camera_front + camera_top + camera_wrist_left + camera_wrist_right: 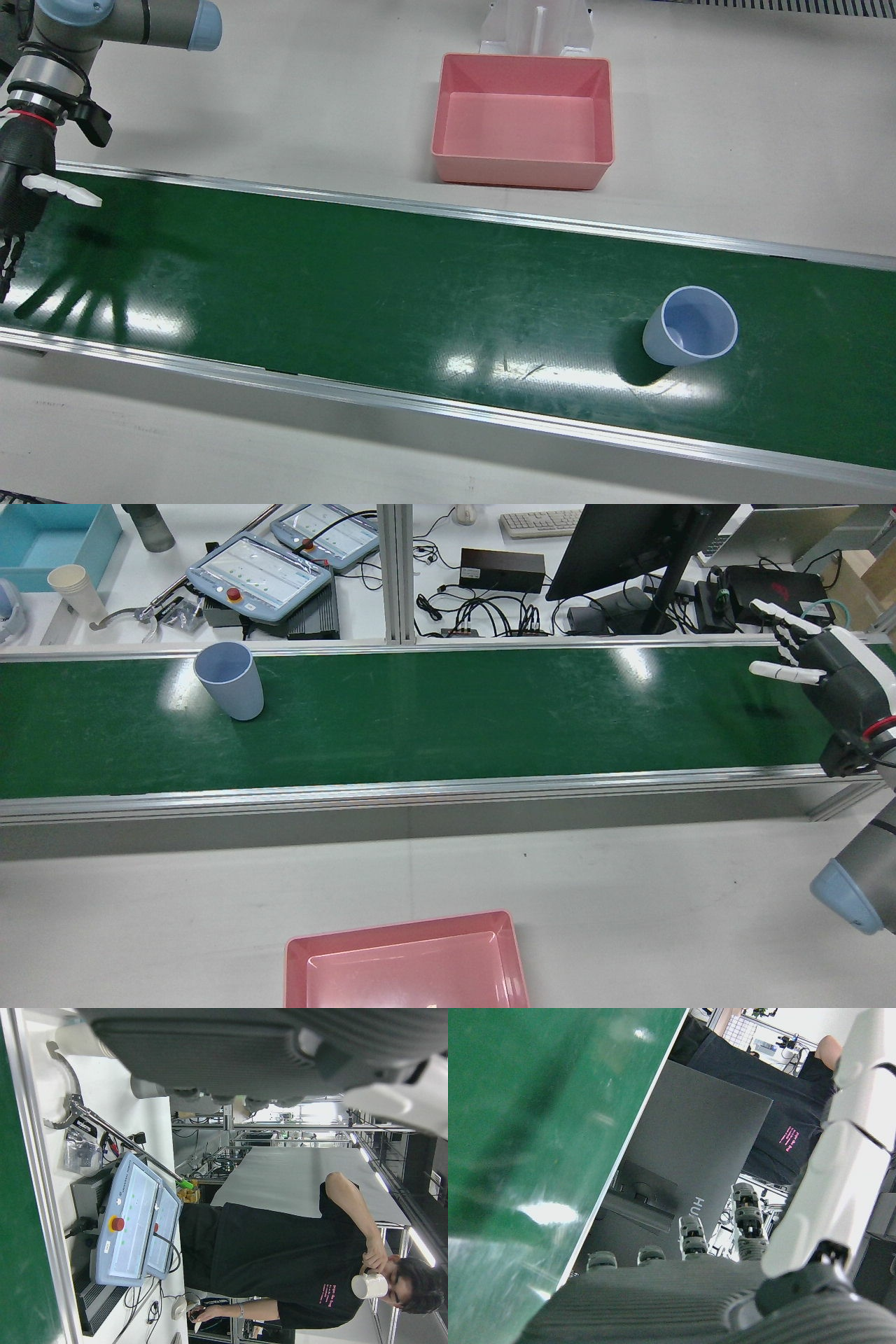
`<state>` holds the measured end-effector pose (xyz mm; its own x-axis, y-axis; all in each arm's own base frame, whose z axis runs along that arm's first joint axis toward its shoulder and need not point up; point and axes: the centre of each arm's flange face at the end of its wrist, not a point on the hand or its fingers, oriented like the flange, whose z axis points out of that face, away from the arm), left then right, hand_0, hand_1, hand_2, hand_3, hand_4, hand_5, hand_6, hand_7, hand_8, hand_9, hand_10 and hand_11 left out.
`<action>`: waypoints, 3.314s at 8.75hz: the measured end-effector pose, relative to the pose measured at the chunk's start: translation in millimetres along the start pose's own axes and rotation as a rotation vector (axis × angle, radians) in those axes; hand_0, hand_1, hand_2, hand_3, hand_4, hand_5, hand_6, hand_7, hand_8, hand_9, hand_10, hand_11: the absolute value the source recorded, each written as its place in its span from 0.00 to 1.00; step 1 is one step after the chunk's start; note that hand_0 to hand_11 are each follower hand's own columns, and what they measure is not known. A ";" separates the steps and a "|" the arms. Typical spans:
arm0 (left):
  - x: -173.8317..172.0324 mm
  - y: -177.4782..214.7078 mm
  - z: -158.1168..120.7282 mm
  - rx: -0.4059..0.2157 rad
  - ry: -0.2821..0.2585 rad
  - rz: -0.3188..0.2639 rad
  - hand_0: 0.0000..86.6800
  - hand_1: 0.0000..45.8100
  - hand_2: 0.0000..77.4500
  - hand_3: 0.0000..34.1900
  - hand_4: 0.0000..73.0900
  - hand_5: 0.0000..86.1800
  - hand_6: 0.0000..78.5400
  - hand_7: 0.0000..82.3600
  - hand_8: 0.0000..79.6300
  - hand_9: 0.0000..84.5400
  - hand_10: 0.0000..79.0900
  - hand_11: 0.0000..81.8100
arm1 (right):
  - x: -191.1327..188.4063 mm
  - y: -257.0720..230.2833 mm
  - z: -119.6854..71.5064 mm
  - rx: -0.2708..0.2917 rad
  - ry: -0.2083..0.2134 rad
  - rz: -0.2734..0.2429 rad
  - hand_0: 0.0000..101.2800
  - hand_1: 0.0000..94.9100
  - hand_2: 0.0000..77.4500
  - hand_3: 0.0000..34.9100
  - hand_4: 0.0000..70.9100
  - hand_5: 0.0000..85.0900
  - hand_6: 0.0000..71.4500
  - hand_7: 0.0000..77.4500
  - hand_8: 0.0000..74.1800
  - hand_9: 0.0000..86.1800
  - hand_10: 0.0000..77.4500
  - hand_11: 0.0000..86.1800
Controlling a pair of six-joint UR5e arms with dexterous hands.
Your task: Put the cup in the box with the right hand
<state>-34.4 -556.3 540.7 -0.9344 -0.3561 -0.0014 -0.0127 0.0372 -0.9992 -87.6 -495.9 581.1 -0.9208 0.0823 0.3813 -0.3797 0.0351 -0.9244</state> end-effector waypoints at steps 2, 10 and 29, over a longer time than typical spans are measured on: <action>0.0 0.1 0.0 0.000 0.000 0.000 0.00 0.01 0.01 0.00 0.01 0.01 0.01 0.01 0.00 0.00 0.00 0.00 | 0.2 0.3 0.4 -0.001 -0.001 0.002 0.45 0.14 0.13 0.23 0.02 0.04 0.05 0.18 0.01 0.01 0.00 0.01; 0.0 0.1 0.0 0.000 0.000 0.000 0.00 0.01 0.01 0.00 0.01 0.01 0.01 0.01 0.00 0.00 0.00 0.00 | 4.3 -0.7 4.5 0.003 0.004 0.001 0.45 0.14 0.13 0.00 0.00 0.04 0.05 0.21 0.01 0.01 0.00 0.01; 0.0 0.1 0.0 0.000 0.000 0.000 0.00 0.01 0.01 0.00 0.01 0.01 0.01 0.01 0.00 0.00 0.00 0.00 | 29.5 22.2 6.8 -0.037 0.047 0.016 0.44 0.14 0.13 0.00 0.00 0.03 0.05 0.24 0.01 0.03 0.00 0.01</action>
<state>-34.5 -556.3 540.6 -0.9345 -0.3561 -0.0014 -0.0127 0.0374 -0.9992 -123.8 -499.5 571.8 -0.9213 0.1294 0.3666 -0.3603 0.0702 -0.9302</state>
